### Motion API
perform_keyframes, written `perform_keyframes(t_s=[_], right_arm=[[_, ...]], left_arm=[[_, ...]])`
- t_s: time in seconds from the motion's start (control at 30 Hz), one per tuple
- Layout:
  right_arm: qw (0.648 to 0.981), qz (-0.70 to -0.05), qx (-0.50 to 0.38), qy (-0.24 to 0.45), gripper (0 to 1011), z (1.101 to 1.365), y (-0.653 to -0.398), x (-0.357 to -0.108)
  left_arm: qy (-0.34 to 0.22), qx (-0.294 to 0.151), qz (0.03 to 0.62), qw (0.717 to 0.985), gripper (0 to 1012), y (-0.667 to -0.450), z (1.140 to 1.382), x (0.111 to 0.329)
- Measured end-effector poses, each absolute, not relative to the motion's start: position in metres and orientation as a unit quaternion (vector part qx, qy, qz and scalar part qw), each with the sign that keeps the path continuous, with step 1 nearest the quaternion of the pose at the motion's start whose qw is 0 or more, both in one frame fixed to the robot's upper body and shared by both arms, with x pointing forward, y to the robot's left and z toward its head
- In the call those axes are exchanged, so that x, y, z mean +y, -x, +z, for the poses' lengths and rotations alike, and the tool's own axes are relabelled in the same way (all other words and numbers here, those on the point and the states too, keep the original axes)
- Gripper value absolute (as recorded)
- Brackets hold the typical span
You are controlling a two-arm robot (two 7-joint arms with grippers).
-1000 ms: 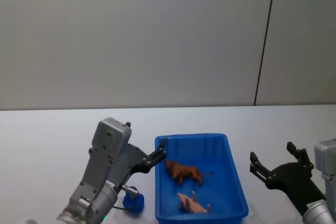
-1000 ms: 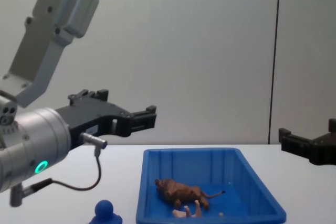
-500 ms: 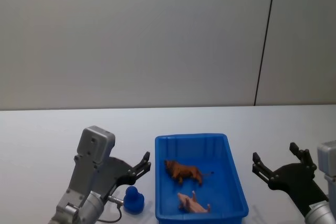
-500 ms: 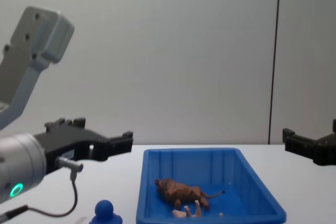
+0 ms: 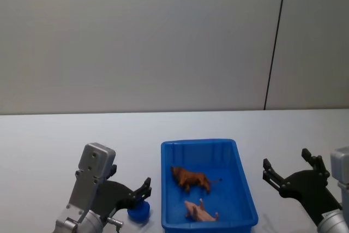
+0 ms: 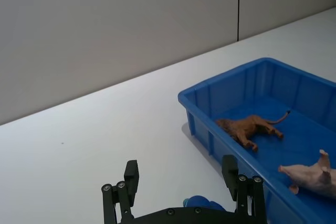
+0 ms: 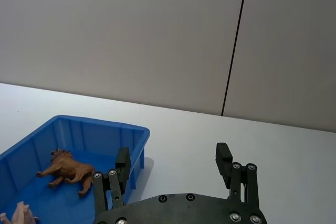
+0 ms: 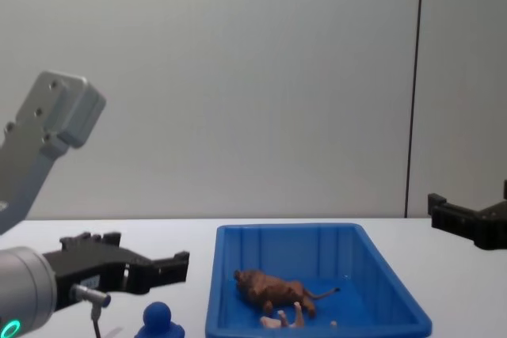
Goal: Pick up the two dolls from the table and place them into the box.
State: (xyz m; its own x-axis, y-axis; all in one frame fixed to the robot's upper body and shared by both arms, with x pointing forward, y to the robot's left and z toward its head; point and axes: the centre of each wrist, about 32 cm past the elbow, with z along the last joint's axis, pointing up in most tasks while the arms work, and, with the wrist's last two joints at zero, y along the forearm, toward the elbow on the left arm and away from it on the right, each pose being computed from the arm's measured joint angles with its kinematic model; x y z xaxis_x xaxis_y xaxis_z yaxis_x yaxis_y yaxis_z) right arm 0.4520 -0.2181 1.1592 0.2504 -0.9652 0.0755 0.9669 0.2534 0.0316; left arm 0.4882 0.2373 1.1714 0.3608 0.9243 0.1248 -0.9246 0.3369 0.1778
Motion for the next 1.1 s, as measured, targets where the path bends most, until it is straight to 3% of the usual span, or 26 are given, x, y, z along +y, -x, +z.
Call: perform_keyframes(t_s=[0.67, 0.9, 0.93, 1.1], right_arm=[[0.790, -0.611, -0.040, 0.011, 1001, 1.159, -0.452, -0.218], [0.790, -0.611, -0.040, 0.011, 1001, 1.159, -0.452, -0.218], [0.790, -0.611, -0.040, 0.011, 1001, 1.159, -0.452, -0.218], [0.790, -0.611, -0.040, 0.011, 1001, 1.159, -0.452, -0.218]], left_arm=[[-0.161, 0.038, 0.545, 0.822, 994, -0.504, 1.159, 0.245], [-0.174, 0.047, 0.541, 0.822, 860, -0.505, 1.155, 0.246], [-0.174, 0.048, 0.541, 0.822, 797, -0.505, 1.155, 0.246], [-0.179, 0.050, 0.537, 0.822, 672, -0.506, 1.154, 0.247]])
